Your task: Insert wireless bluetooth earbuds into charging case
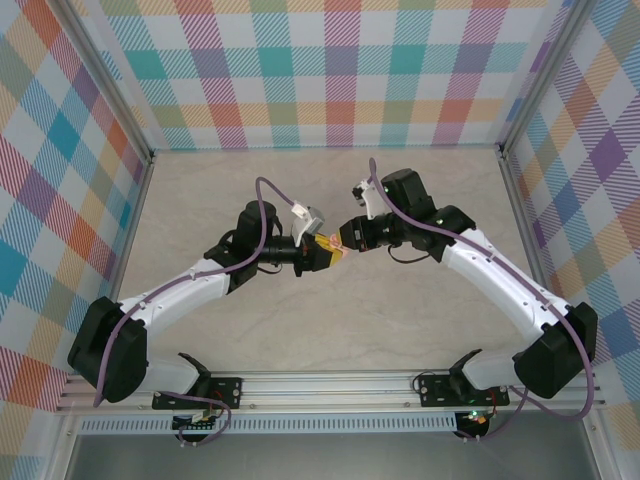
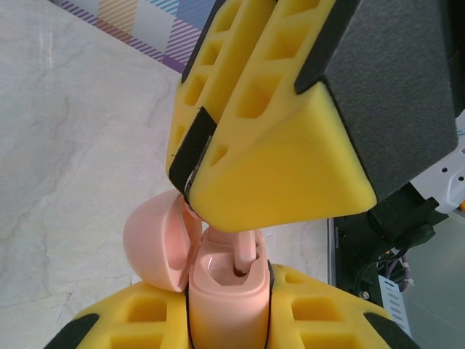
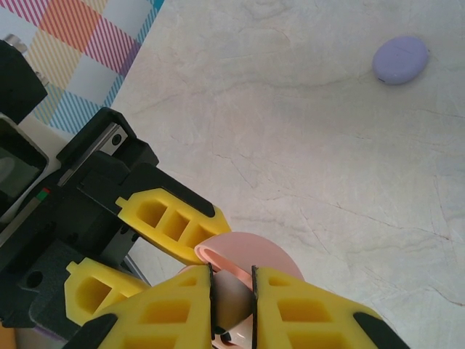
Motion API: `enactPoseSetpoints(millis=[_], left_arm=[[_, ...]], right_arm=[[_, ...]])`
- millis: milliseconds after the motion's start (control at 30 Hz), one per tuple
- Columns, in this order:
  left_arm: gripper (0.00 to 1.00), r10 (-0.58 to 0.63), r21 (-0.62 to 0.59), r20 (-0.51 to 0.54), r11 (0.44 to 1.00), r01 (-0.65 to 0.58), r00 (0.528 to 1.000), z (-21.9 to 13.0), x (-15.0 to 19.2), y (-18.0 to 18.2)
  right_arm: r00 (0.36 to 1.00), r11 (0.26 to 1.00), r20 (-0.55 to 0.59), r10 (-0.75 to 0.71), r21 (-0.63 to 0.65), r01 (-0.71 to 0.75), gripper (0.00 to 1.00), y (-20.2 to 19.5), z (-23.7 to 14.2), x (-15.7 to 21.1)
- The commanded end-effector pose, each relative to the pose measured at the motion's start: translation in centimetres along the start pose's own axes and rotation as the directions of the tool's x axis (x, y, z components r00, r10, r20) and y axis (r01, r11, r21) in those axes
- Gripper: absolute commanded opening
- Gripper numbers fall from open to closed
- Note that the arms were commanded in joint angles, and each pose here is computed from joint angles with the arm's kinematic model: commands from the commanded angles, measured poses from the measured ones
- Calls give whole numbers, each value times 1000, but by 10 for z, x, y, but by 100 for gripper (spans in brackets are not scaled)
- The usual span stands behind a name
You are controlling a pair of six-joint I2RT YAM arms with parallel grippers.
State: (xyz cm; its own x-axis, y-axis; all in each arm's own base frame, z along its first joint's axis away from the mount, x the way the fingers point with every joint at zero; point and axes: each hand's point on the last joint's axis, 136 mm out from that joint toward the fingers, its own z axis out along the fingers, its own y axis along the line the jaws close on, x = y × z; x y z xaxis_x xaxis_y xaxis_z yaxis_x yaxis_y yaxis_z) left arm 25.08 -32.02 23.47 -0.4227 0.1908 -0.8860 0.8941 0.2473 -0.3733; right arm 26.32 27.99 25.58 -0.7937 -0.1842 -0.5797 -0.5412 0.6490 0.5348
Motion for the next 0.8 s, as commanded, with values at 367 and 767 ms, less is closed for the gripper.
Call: enactPoseSetpoints(millis=[367, 767], left_arm=[[20, 32, 20, 44, 999, -33, 999, 3, -26, -10], [20, 39, 35, 54, 999, -41, 998, 3, -31, -12]], right_arm=[[996, 998, -51, -66, -4, 66, 20, 13, 7, 4], [996, 997, -42, -77, -3, 77, 34, 16, 2, 1]])
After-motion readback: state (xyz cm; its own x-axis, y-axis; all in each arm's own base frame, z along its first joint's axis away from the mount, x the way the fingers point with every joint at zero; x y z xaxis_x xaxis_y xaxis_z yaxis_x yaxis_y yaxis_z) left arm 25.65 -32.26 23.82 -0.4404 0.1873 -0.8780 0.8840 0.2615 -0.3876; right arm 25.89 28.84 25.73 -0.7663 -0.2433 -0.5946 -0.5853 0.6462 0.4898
